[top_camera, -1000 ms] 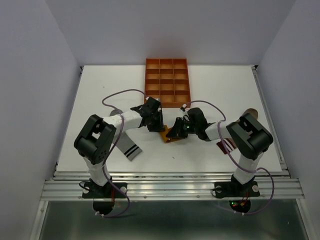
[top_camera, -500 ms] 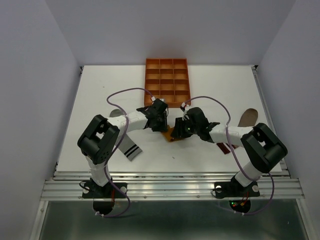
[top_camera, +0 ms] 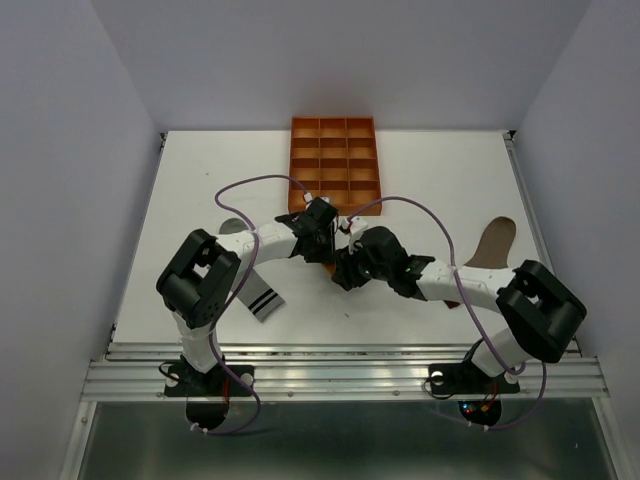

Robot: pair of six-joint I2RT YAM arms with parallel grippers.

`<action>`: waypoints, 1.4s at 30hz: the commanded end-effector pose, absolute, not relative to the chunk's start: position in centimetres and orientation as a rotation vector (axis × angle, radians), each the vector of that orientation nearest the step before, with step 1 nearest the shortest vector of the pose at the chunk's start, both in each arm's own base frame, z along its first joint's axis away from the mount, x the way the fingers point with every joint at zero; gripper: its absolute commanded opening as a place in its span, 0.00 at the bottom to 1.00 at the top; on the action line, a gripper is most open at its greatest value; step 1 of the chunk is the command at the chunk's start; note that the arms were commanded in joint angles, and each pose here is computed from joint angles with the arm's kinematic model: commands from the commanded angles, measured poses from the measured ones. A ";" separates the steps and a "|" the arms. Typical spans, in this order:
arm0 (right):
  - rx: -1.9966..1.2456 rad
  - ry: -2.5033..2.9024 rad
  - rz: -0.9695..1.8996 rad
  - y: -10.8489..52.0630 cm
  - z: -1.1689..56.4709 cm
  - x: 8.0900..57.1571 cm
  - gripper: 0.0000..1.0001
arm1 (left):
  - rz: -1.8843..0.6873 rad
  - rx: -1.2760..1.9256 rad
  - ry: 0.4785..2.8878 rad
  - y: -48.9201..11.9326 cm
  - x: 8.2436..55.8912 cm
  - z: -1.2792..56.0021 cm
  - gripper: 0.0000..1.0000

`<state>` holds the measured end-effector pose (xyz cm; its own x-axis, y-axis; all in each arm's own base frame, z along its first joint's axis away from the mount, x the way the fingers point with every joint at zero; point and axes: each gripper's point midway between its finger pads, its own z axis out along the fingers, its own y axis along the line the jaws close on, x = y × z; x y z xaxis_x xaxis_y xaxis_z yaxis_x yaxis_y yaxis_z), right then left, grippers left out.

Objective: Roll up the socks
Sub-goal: Roll the sock at the center of the board.

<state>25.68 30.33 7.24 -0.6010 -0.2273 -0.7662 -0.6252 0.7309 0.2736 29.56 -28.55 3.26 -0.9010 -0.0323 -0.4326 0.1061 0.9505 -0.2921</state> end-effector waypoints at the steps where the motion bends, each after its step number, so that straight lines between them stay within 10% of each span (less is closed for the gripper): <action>1: -0.673 2.096 0.603 31.1 8.0 27.4 0.52 | -0.268 0.123 2.815 -26.1 26.1 0.1 0.40; 42: -0.879 2.261 0.067 28.7 -1.8 23.3 0.42 | -0.456 0.029 2.851 -27.5 24.7 1.9 0.40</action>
<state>27.10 30.93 2.99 -0.4824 -0.3959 -0.7814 -0.5426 0.8353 -0.0883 28.82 -28.73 3.17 -0.9274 -0.0827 -0.3647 0.0558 0.9337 -0.3538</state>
